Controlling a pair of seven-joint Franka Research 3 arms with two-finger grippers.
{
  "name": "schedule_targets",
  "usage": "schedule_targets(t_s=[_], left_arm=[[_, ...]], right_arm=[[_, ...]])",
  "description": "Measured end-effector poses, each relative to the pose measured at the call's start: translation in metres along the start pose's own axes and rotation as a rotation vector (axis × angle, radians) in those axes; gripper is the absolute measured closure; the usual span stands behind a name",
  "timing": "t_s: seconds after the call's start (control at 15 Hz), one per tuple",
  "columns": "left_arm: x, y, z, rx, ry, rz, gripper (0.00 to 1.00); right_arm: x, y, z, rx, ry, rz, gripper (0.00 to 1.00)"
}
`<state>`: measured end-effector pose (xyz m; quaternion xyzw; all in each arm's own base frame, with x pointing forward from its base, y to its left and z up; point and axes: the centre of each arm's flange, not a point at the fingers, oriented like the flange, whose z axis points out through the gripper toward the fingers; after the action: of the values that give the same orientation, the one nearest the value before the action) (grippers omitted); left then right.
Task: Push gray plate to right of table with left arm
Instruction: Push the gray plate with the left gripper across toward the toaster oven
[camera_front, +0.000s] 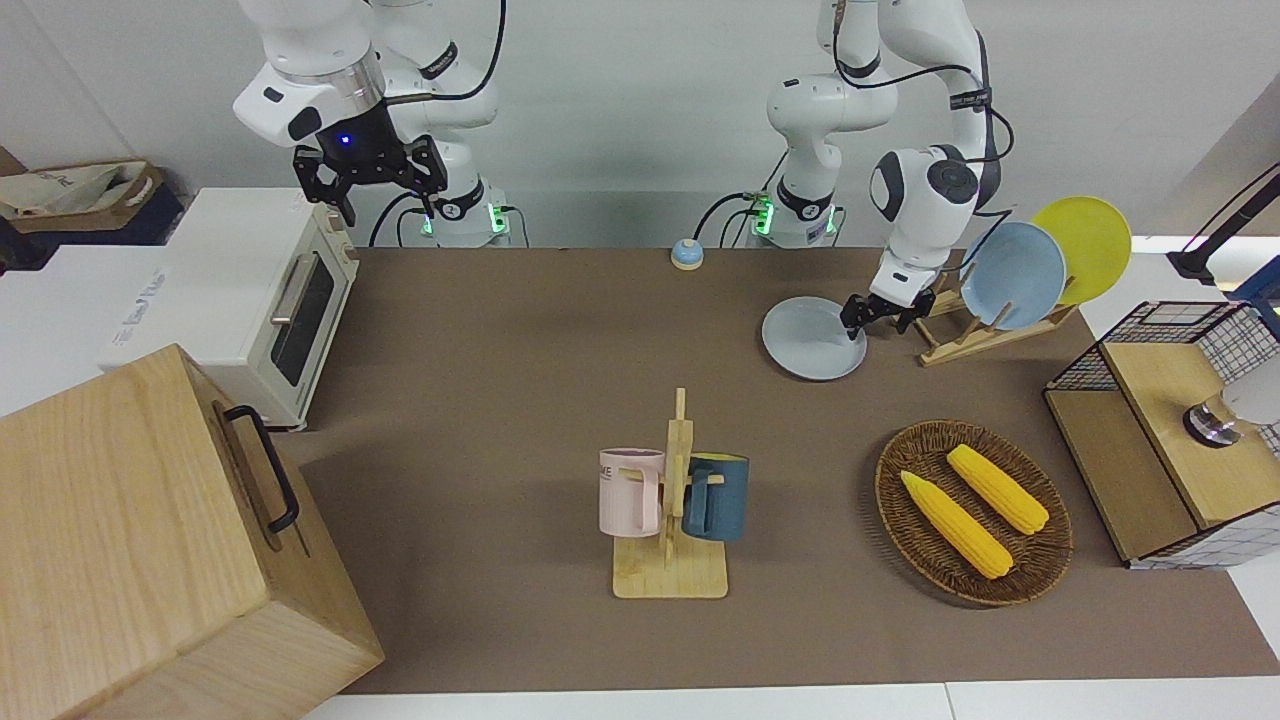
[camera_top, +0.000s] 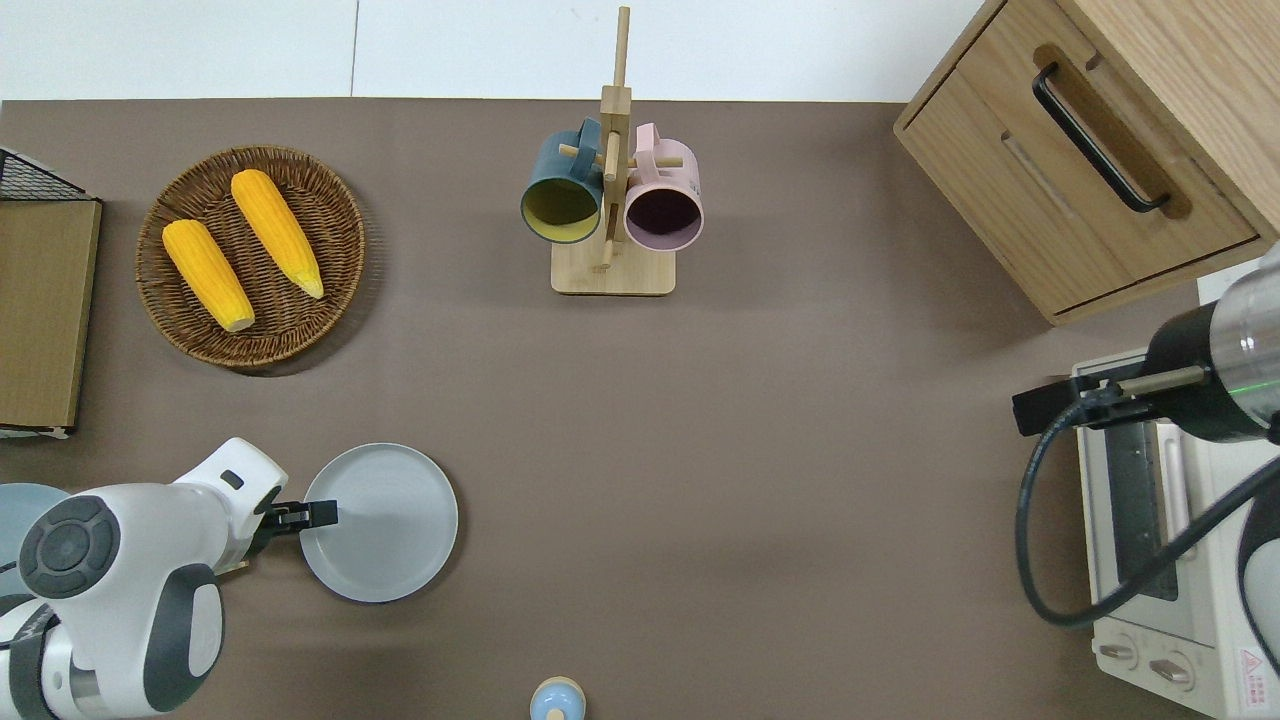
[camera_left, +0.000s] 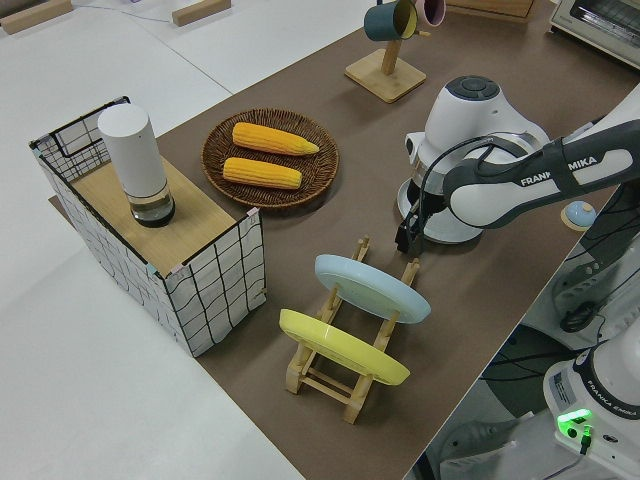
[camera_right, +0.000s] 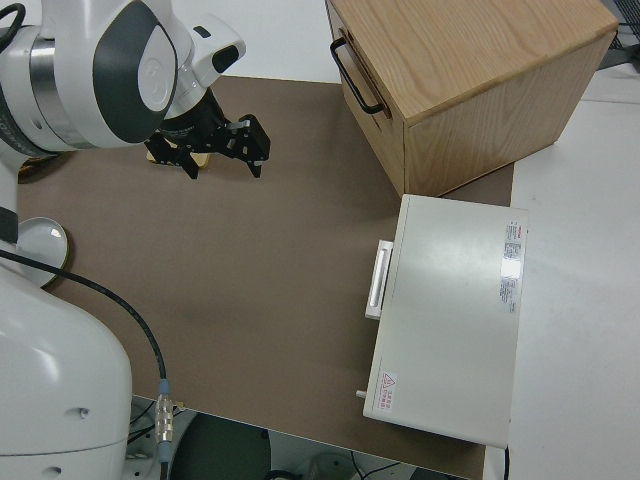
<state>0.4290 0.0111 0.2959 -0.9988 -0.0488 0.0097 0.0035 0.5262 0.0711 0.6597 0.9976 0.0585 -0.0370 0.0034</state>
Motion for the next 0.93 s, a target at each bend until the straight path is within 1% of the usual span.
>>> schedule_targets(t_s=[0.13, 0.2, 0.27, 0.53, 0.6, 0.93], left_arm=[[-0.001, 0.002, -0.006, -0.001, -0.002, 0.003, 0.72], [-0.001, 0.002, -0.009, -0.001, 0.001, 0.001, 0.85], [-0.002, 0.003, -0.013, -0.002, 0.003, 0.004, 0.94], [-0.002, 0.002, -0.014, -0.002, 0.003, 0.003, 0.95], [-0.002, 0.002, -0.014, -0.002, 0.004, 0.007, 0.97], [-0.001, 0.005, -0.014, -0.002, 0.002, 0.019, 0.97]], right_arm=[[0.0, 0.0, 0.0, 0.0, 0.0, 0.0, 0.01], [0.0, 0.0, 0.0, 0.0, 0.0, 0.0, 0.01], [0.0, 0.0, 0.0, 0.0, 0.0, 0.0, 0.01], [0.0, 0.0, 0.0, 0.0, 0.0, 0.0, 0.01], [0.0, 0.0, 0.0, 0.0, 0.0, 0.0, 0.01], [0.0, 0.0, 0.0, 0.0, 0.0, 0.0, 0.01]])
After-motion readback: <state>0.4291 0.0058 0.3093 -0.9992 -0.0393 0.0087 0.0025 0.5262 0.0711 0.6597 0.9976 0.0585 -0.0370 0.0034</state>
